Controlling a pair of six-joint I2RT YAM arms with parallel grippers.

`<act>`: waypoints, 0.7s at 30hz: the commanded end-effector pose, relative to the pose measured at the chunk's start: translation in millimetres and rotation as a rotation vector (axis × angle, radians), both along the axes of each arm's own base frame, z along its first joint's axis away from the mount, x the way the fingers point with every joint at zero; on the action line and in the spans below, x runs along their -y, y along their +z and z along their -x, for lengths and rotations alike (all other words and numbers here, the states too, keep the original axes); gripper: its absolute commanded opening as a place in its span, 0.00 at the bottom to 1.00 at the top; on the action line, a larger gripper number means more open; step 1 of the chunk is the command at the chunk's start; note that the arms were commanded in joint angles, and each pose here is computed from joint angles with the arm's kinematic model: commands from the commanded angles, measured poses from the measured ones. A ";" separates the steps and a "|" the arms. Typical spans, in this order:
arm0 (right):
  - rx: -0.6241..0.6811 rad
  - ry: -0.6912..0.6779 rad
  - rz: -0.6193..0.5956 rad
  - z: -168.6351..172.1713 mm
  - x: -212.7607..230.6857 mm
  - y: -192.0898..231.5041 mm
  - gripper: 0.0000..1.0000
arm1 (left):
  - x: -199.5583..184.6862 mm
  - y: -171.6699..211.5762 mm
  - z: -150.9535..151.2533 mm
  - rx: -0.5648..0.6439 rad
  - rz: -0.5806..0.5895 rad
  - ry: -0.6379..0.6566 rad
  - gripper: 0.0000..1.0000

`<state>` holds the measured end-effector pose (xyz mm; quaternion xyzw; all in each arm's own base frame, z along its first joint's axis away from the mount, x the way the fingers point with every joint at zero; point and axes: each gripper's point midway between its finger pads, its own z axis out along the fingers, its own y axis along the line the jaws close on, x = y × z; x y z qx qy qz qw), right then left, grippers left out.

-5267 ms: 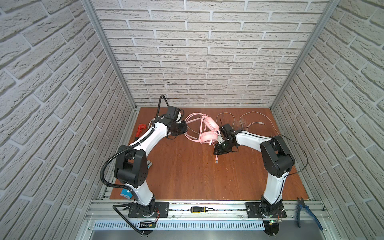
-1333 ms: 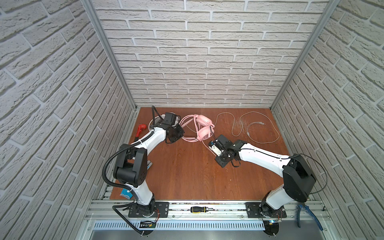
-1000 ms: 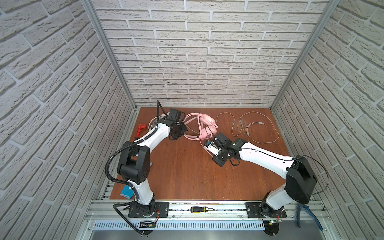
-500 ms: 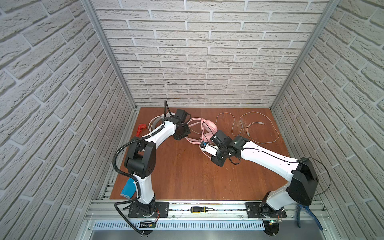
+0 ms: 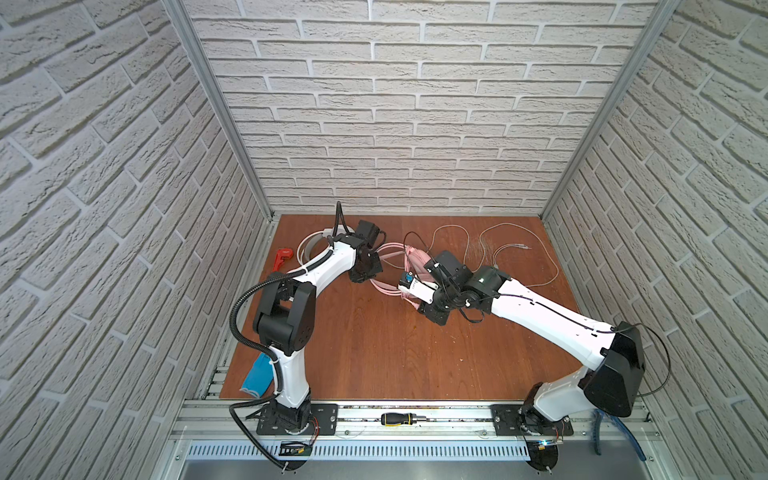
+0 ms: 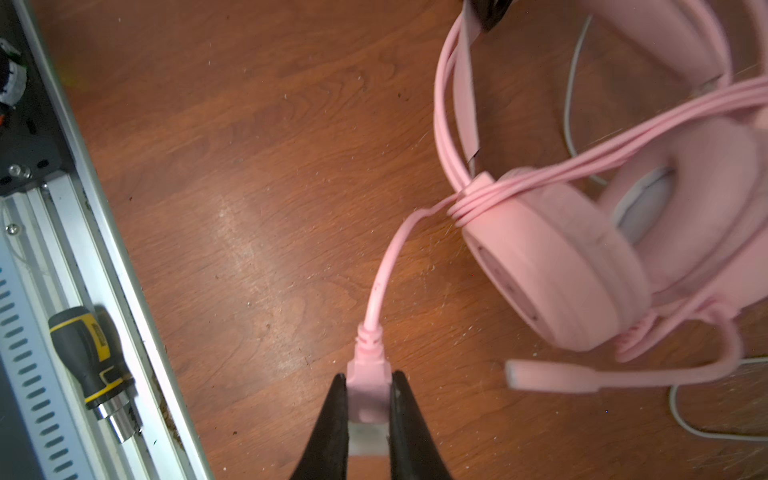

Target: Wrap the headphones

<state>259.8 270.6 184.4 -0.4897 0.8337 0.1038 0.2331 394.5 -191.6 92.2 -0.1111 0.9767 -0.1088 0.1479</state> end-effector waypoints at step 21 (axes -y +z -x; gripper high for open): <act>-0.029 -0.313 -0.091 -92.3 -12.5 7.0 0.05 | 33.7 4.5 20.3 -0.004 0.021 -0.158 0.00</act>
